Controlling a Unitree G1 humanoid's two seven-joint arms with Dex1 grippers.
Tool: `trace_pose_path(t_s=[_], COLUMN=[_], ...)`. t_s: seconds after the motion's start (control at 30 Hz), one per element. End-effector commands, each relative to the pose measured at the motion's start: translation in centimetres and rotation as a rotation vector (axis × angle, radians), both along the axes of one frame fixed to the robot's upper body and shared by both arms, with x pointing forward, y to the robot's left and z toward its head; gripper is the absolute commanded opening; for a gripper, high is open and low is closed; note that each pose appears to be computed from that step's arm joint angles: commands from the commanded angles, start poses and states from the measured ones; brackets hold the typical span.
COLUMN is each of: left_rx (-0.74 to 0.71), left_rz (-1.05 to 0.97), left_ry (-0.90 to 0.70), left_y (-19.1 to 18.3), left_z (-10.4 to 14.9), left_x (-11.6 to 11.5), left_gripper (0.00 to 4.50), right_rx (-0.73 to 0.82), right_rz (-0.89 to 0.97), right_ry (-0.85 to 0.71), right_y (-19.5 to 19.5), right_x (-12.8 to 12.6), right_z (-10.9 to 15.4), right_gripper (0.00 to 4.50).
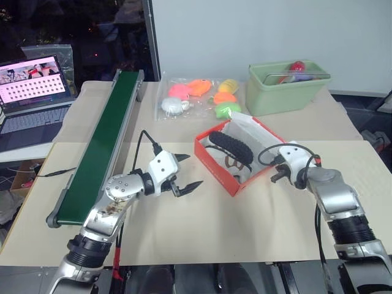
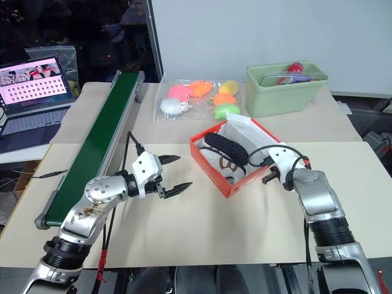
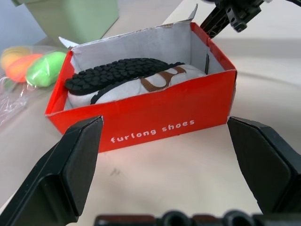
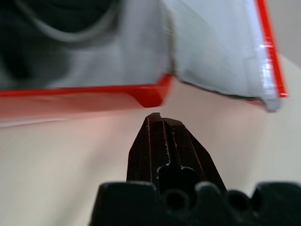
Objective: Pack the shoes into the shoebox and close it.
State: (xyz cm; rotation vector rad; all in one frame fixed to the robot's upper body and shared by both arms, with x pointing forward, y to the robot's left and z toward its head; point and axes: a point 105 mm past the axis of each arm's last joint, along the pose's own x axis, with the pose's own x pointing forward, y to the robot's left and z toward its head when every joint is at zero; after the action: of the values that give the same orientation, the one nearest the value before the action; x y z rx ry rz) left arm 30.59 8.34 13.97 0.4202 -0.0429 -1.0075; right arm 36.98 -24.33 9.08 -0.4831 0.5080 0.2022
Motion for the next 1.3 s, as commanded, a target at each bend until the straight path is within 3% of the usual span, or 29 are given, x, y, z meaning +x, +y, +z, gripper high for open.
trace_pose_path(t_s=[0.03, 0.3, 0.53, 0.8, 0.93, 1.3], left_rx=[-0.021, -0.014, -0.009, -0.008, -0.009, 0.006], left_rz=[-0.011, -0.012, -0.024, -0.036, -0.042, -0.044], left_ry=[-0.050, -0.051, -0.052, -0.053, -0.057, -0.068], left_y=[-0.2, 0.0, -0.1, -0.3, -0.4, 0.1], left_z=[1.6, 1.7, 1.9, 2.0, 2.2, 2.7], left_x=[-0.2, -0.2, 0.0, 0.2, 0.3, 0.5], left_gripper=[4.50, 4.50, 4.50, 4.50, 4.50, 4.50], right_rx=[0.007, 0.264, 0.503, 0.455, 0.466, 0.478], right_rz=[-0.043, 0.075, 0.288, 0.128, -0.055, -0.097], right_ry=[-0.123, -0.193, -0.122, -0.161, -0.246, -0.148], right_y=[-0.5, 4.2, 8.6, 5.6, 3.5, 5.5], right_x=[1.1, 1.2, -2.1, -1.1, 0.4, -0.2], right_z=[1.7, 3.3, 4.5, 3.7, 3.4, -0.6], right_gripper=[0.04, 0.04, 0.04, 0.04, 0.04, 0.04])
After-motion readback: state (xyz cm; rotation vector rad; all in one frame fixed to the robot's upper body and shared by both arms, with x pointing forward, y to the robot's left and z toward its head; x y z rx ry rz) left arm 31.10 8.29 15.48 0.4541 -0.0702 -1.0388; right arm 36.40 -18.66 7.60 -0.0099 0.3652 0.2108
